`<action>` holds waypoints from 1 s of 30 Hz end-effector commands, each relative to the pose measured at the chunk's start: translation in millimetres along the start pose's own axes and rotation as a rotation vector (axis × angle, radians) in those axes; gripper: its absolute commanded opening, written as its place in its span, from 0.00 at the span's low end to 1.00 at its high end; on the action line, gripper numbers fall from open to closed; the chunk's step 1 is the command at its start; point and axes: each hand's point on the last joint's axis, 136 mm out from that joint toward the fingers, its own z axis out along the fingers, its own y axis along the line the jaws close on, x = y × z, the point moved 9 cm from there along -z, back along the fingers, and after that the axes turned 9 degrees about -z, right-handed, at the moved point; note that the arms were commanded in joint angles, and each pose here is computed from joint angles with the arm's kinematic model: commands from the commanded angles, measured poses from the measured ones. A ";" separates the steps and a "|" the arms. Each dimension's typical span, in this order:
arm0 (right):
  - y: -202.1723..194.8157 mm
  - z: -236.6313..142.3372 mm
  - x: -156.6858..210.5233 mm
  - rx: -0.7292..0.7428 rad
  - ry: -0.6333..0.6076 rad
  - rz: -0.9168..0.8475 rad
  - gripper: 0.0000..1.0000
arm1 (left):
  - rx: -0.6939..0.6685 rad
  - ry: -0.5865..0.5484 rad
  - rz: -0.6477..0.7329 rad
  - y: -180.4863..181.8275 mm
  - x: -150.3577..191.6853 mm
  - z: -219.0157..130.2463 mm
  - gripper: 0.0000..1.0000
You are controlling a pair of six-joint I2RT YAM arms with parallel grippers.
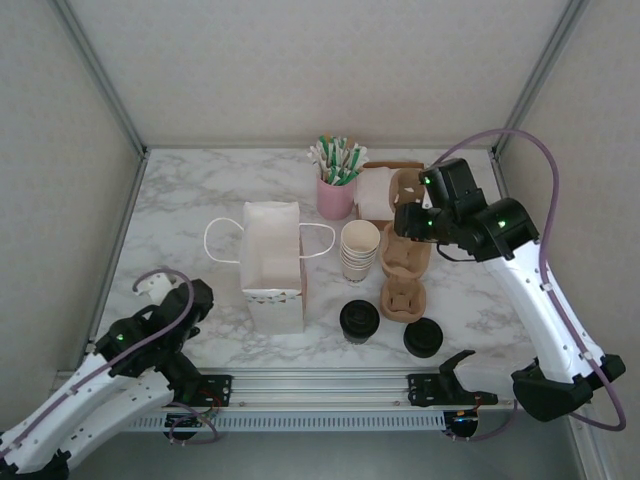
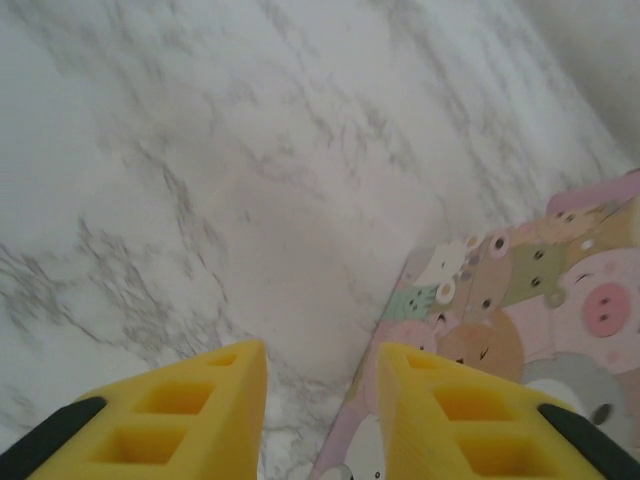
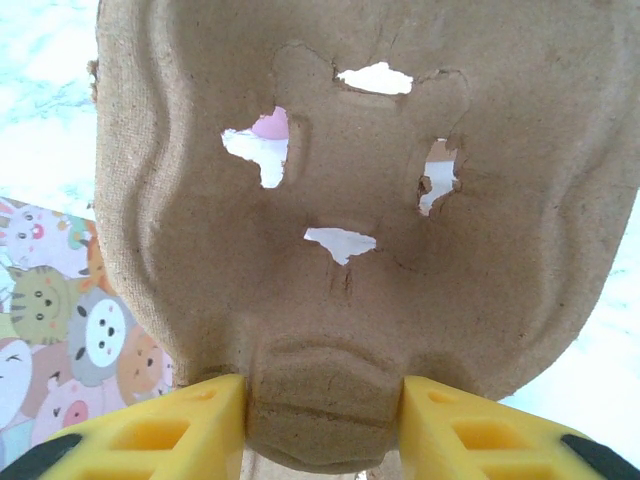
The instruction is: Pack the takeout coffee
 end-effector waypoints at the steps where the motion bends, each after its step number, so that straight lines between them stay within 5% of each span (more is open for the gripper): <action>1: 12.9 -10.2 -12.5 -0.048 -0.062 0.013 0.43 | 0.046 0.152 -0.160 -3.4 21.3 20.2 0.35; 17: 62.6 -9.9 -28.3 -0.132 -0.141 -0.029 0.42 | -0.019 0.414 -0.234 8.5 69.8 80.8 0.35; 30: 91.1 -24.4 -41.7 -0.139 -0.228 -0.076 0.42 | -0.019 0.508 -0.179 4.1 94.2 94.3 0.34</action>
